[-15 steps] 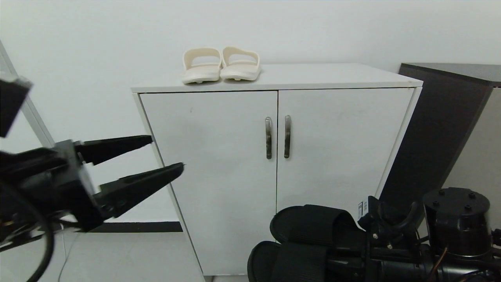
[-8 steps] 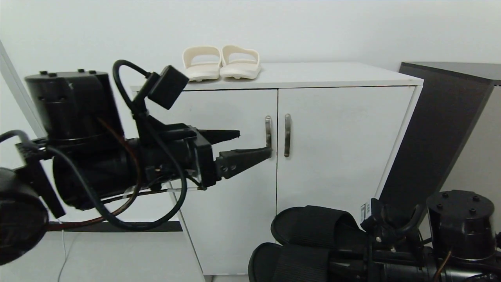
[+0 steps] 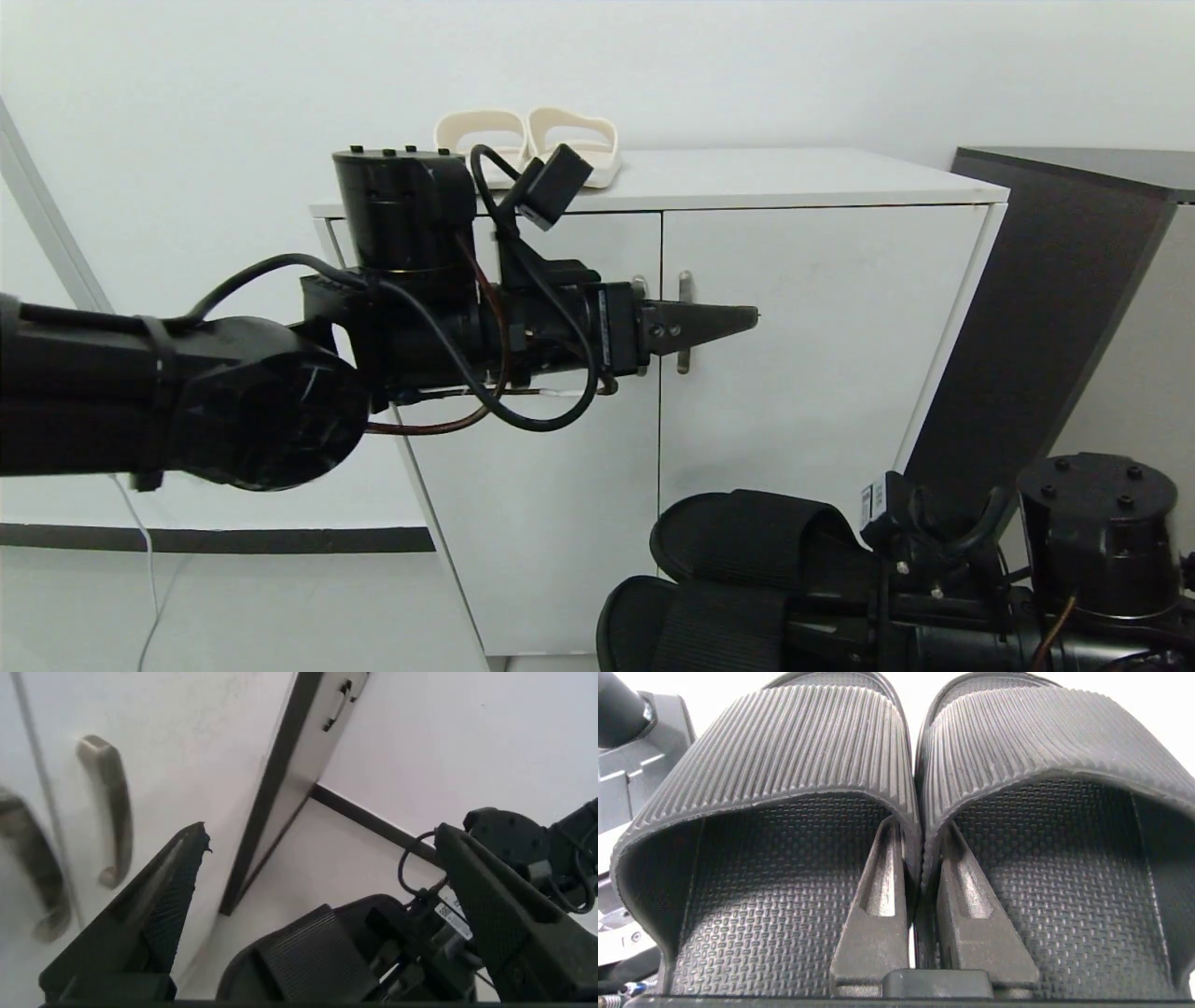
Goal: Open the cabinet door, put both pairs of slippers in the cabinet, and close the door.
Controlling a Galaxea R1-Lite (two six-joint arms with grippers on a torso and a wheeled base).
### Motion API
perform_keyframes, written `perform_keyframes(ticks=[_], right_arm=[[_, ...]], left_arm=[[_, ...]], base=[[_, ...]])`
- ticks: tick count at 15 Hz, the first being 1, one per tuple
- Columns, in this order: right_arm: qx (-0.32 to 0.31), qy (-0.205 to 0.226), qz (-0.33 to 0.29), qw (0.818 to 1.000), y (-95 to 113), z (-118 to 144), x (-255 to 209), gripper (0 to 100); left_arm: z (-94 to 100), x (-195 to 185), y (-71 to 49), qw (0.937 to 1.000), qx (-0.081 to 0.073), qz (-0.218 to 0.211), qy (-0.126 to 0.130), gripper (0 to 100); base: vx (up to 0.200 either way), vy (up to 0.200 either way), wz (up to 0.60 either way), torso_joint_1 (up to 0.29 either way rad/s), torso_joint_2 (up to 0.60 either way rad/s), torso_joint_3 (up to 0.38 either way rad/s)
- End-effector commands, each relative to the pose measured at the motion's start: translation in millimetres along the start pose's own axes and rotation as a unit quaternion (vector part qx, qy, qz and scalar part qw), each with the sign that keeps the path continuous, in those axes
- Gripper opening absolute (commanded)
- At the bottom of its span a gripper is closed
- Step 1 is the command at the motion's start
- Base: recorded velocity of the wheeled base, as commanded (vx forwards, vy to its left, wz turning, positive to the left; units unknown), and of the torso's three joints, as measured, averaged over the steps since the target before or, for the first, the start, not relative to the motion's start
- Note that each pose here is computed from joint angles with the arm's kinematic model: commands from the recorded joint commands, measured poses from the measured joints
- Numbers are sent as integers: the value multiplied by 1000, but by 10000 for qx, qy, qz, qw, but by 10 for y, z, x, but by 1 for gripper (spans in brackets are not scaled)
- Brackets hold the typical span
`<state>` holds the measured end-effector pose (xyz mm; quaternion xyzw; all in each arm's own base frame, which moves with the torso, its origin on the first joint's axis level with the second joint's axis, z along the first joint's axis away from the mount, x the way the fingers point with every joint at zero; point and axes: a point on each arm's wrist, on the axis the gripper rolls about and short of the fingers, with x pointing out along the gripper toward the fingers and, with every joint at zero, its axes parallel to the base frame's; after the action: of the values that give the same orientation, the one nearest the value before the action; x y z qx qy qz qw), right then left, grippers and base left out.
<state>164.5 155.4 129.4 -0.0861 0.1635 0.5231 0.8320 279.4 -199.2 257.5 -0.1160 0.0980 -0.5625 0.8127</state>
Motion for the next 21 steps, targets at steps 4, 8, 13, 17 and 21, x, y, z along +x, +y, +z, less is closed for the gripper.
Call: perform_keyframes(ticks=[4, 8, 13, 17, 21], right_arm=[[17, 42, 3, 10000, 2, -24, -2, 0], [28, 70, 6, 10000, 4, -39, -3, 0], [37, 91, 9, 10000, 4, -47, -1, 0], [43, 106, 11, 9999, 5, -54, 1, 0], [46, 133, 22, 9999, 2, -64, 13, 0]], left_arm=[[-78, 178, 284, 9997, -114, 211, 68, 100], [-65, 172, 307, 9966, -89, 812, -114, 100], [-63, 282, 392, 9958, -68, 895, -156, 100], [-110, 359, 435, 9960, -107, 881, -98, 100], [-131, 371, 451, 9959, -128, 890, -67, 0]], base=[[0, 0, 0, 0, 0, 0], [0, 0, 0, 0, 0, 0], [0, 0, 0, 0, 0, 0], [0, 0, 0, 0, 0, 0], [0, 0, 0, 0, 0, 0]])
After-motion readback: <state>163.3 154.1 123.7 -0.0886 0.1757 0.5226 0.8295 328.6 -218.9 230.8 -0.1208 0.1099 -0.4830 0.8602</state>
